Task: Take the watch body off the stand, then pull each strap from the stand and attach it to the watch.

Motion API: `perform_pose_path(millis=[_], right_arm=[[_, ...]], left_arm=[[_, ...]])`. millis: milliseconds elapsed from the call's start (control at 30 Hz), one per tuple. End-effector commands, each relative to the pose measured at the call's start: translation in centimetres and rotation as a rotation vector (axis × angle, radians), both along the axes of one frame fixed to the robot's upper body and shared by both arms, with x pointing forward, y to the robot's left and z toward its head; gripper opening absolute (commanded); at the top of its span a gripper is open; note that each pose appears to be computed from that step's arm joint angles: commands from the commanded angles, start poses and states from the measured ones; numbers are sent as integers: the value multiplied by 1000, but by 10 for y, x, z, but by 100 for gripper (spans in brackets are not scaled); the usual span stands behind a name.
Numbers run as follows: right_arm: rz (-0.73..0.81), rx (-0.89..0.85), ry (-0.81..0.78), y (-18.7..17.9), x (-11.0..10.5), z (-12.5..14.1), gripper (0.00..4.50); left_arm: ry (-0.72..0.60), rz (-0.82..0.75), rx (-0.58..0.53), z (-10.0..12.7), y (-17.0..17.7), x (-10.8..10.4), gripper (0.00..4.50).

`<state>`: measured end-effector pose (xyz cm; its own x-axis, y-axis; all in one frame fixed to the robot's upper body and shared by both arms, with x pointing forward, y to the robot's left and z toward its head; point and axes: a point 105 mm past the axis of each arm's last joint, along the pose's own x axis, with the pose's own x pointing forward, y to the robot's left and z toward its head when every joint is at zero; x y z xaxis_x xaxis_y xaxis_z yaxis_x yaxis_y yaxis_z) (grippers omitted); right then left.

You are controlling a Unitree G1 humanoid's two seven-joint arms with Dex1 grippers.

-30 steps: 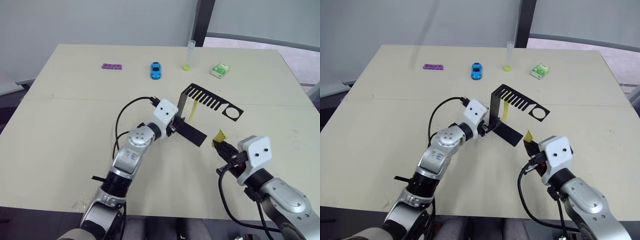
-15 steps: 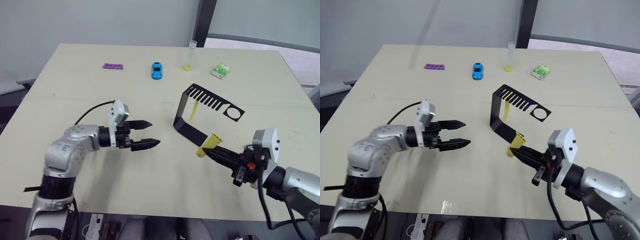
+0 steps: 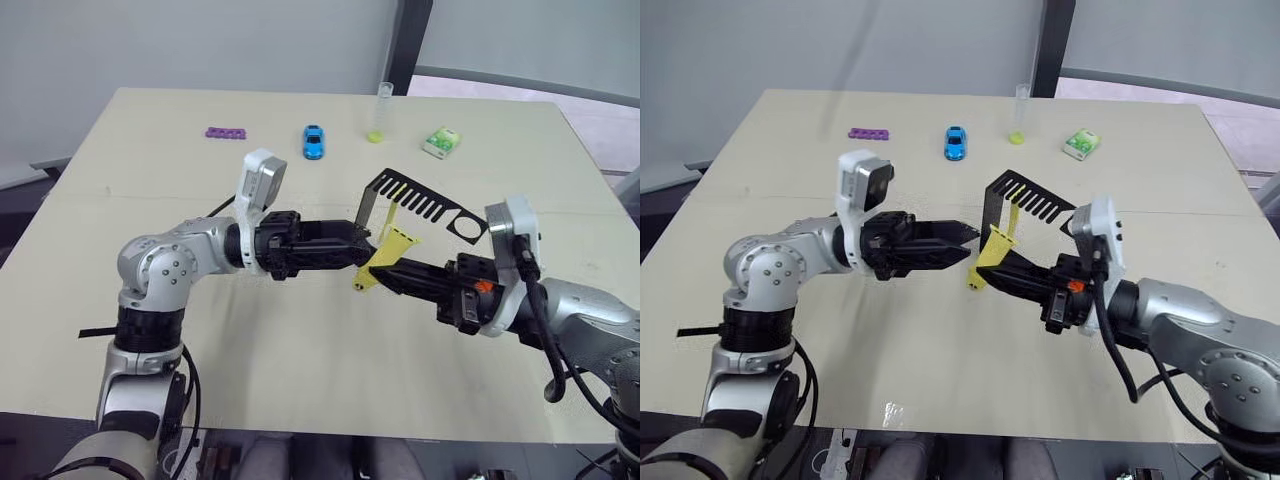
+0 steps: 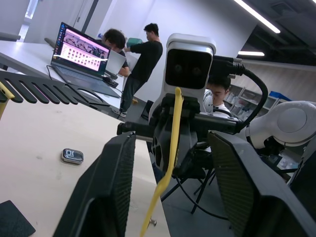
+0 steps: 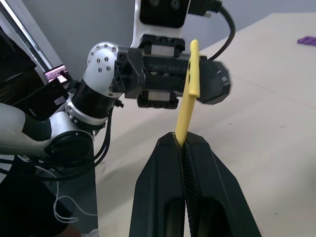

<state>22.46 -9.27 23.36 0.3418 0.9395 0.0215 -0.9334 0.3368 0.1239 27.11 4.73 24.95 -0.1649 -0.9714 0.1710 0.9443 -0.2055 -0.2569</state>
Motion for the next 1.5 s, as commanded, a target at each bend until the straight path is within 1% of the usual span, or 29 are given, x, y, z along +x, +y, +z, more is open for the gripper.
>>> perform_pose_path(millis=[33,300,833,900,967,1133,1500], right_arm=[[19,-14,-3,3,-4,2,0],[20,-28,4,6,-2,-1,0],[18,-35,-1,6,1,1,0],[18,-35,1,6,1,1,0],[19,-34,2,6,1,1,0],[16,-30,2,5,2,2,0],[12,-31,2,4,4,4,0]], left_arm=[[-27,-29,-10,5,-5,-1,275],[-62,-44,44,-6,-15,-1,275],[-55,-61,7,-1,-16,-4,275],[-45,-68,-15,1,-15,-5,220],[-32,-69,-19,1,-15,-4,143],[15,-66,-34,-1,-16,-2,143],[40,-59,-52,-4,-18,-1,143]])
